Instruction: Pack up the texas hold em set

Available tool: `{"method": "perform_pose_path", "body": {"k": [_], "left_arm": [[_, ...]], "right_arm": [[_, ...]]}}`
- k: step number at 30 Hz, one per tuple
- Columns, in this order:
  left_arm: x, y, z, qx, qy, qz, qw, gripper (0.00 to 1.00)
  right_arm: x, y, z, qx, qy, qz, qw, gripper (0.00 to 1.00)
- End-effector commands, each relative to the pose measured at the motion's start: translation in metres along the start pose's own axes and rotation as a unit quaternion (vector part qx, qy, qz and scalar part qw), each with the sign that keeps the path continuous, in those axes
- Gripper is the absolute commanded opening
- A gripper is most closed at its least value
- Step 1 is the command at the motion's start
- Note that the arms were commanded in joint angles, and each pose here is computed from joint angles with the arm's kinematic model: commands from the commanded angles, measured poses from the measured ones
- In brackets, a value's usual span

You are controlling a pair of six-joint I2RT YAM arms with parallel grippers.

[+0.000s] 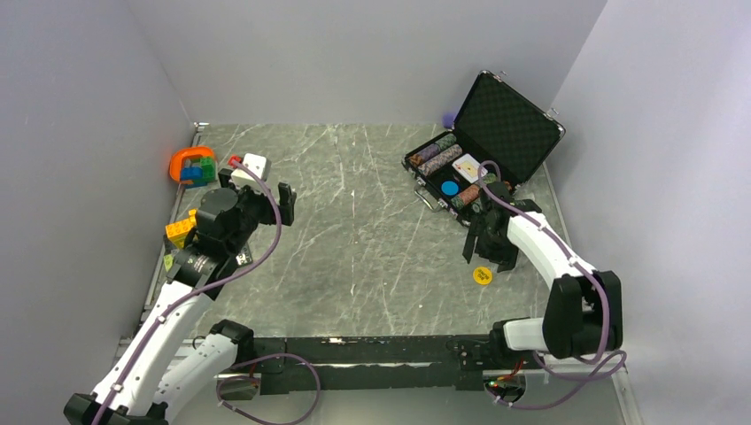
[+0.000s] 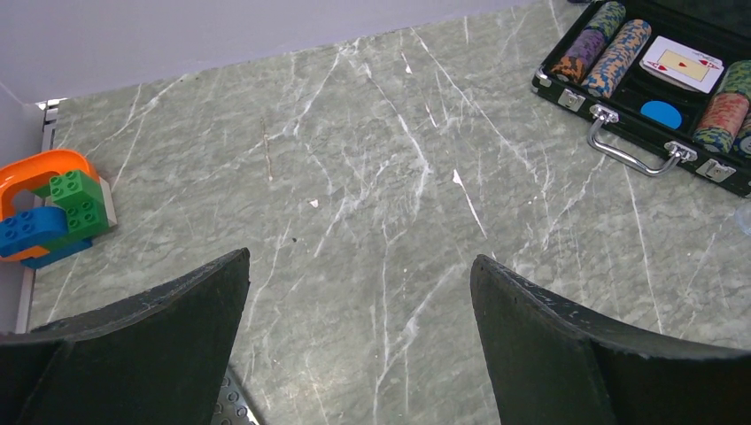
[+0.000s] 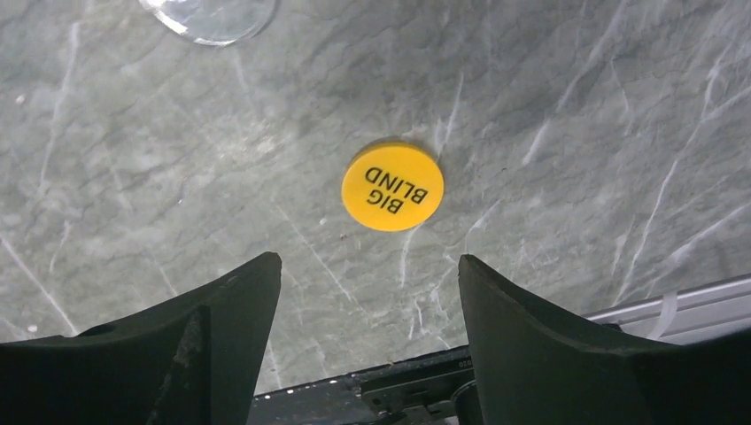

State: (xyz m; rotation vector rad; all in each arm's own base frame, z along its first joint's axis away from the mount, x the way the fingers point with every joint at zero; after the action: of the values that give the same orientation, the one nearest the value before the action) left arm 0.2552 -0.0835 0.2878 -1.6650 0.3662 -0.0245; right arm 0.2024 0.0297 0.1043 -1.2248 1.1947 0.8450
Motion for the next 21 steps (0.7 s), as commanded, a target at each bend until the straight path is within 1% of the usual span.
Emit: {"method": "perform_pose_path", "body": {"k": [1,10,15,21], "left_arm": [[-0.003,-0.008,-0.001,-0.001,0.000,-0.022,1.000,0.98],[-0.004,-0.009,-0.002,-0.002,0.002,-0.023,1.000,0.98],[-0.004,-0.008,-0.001,-0.002,0.000,-0.022,1.000,0.98],[-0.003,-0.007,-0.001,-0.001,0.001,-0.021,1.000,0.98]], "right_arm": [[0.015,-0.002,-0.004,0.046,0.005,0.021,0.999,0.77],[0.032,0.001,-0.003,0.077,0.004,0.027,0.997,0.76],[0.045,0.007,0.005,0.100,-0.021,0.032,0.994,0.74],[0.047,0.010,-0.003,0.103,0.005,0.025,0.994,0.73]]}}
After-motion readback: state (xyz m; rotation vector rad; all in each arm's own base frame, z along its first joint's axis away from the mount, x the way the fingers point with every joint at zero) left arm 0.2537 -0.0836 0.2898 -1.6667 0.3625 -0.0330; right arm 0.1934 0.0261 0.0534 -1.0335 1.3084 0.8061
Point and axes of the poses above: each gripper's point midway between its finger pads, its own x axis out along the fingers, its own z axis along the line the jaws close on, y = z × x, the point moved 4 cm from there along -x, back along the fingers, and after that the axes turned 8 degrees about -x, right-handed, at the moved point
